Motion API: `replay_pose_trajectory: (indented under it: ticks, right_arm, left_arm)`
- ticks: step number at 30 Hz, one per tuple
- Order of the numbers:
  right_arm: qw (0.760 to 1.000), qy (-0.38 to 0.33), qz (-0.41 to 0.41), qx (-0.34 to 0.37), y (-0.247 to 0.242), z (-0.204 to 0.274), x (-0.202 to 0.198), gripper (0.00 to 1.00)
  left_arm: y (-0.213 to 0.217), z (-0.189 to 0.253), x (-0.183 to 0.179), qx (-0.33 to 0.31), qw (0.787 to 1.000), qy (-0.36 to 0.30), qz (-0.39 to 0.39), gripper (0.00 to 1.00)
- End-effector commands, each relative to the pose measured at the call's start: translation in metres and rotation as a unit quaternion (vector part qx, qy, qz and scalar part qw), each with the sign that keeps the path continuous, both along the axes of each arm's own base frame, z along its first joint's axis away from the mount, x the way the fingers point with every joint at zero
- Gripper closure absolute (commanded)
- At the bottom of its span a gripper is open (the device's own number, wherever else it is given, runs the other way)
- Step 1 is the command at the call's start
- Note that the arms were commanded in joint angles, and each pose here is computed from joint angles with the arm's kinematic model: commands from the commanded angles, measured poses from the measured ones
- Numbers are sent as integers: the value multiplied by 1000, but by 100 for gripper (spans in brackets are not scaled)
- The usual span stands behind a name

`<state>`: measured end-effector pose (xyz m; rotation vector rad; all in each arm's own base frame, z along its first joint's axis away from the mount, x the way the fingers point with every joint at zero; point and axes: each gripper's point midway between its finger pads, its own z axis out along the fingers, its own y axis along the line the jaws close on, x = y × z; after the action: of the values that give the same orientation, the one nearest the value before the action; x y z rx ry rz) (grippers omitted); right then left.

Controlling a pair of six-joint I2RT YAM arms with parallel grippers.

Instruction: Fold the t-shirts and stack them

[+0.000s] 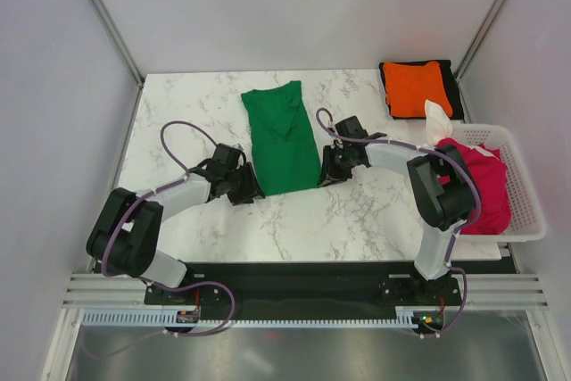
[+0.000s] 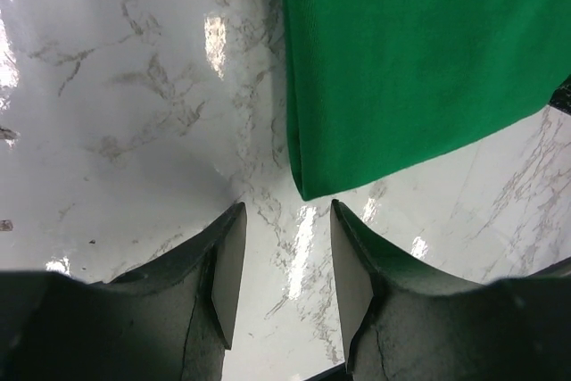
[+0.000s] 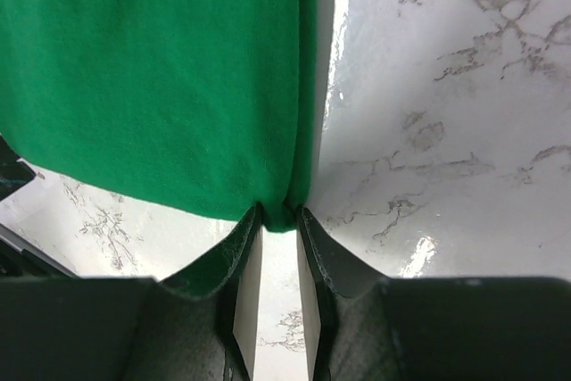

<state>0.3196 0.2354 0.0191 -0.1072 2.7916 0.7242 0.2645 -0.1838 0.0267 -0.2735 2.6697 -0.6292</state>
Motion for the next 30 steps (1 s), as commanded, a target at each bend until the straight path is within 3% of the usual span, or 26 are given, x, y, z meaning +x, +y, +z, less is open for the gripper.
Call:
replay_pose_trajectory:
  ticks: [1, 13, 19, 20, 23, 24, 30]
  right_arm:
    - [1000, -12, 6, -7, -5, -10, -2, 71]
    - [999, -37, 11, 6, -4, -7, -4, 74]
    - [999, -42, 15, 10, -4, -6, -5, 81]
    - [999, -42, 15, 10, -4, -7, -5, 86]
    - [999, -45, 15, 12, -4, -7, -4, 100]
    - [999, -46, 15, 13, -3, -6, -4, 100]
    - [999, -34, 9, 17, -3, -2, -9, 100]
  left_arm:
    - [-6, 12, 21, -4, 999, -29, 18, 50]
    - [-10, 5, 33, 13, 999, -21, 33, 54]
    - [-13, 1, 35, 30, 999, -18, 34, 70]
    - [-13, 2, 36, 32, 999, -19, 37, 73]
    - [-13, 1, 37, 37, 998, -19, 42, 93]
    - [-13, 1, 37, 37, 998, -20, 42, 97]
    - [-17, 7, 33, 26, 999, -22, 27, 98]
